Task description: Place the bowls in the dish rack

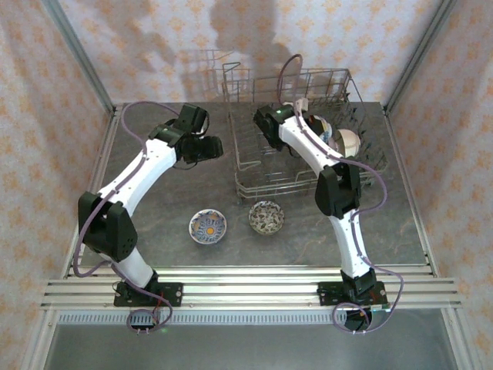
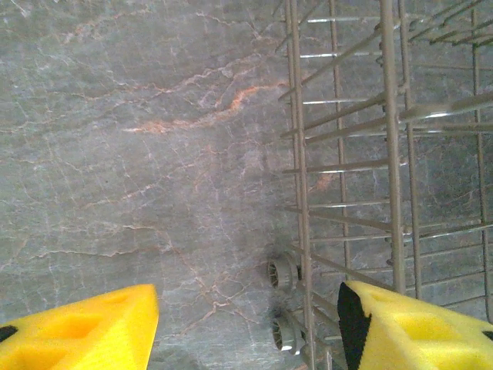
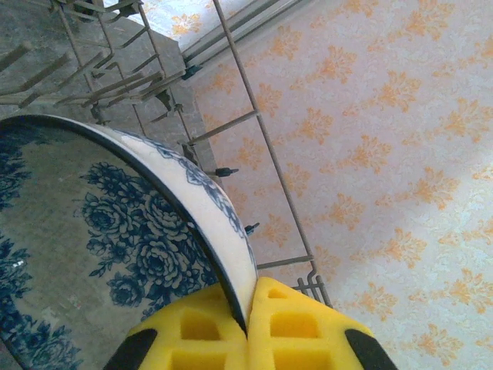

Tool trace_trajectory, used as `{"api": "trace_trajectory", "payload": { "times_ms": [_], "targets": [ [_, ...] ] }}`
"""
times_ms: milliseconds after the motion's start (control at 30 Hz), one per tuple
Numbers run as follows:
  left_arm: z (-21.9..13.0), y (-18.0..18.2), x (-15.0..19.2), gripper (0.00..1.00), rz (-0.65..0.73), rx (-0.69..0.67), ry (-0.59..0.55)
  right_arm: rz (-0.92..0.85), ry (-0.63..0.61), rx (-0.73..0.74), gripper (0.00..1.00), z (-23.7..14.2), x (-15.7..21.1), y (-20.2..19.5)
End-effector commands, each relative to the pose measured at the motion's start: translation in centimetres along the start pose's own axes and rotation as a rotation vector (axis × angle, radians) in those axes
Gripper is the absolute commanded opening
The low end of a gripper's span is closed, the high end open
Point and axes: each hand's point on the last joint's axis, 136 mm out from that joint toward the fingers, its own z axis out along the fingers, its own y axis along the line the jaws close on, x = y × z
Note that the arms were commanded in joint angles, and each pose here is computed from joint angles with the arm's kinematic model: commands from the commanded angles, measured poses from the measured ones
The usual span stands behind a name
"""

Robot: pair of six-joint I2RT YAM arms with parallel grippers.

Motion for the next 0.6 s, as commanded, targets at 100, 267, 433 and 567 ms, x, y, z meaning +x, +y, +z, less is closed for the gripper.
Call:
{"api": "trace_trajectory", "payload": {
  "times_ms": [100,267,433,567],
  "targets": [
    [-1.4,1.0,-0.1,0.64,-0.015,-0.025,-0.031,-0.086,0.011,-0.027,0.00,-0.9,0.9,2.0],
    [-1.7,1.3,0.4,0.64,-0.038,-0.019,-0.038,-0.108,0.020,-0.028,0.00,-0.7,1.4,2.5],
    [-1.9,2.1,1.3,0.64,-0.052,-0.026,-0.052,-0.119,0.027,-0.054,0.04,-0.6,1.7,3.5],
    [-2.1,3.0,2.2,0.64,-0.089,-0.047,-0.048,-0.121,0.051,-0.113,0.05,-0.4,2.1,5.2]
  ]
}}
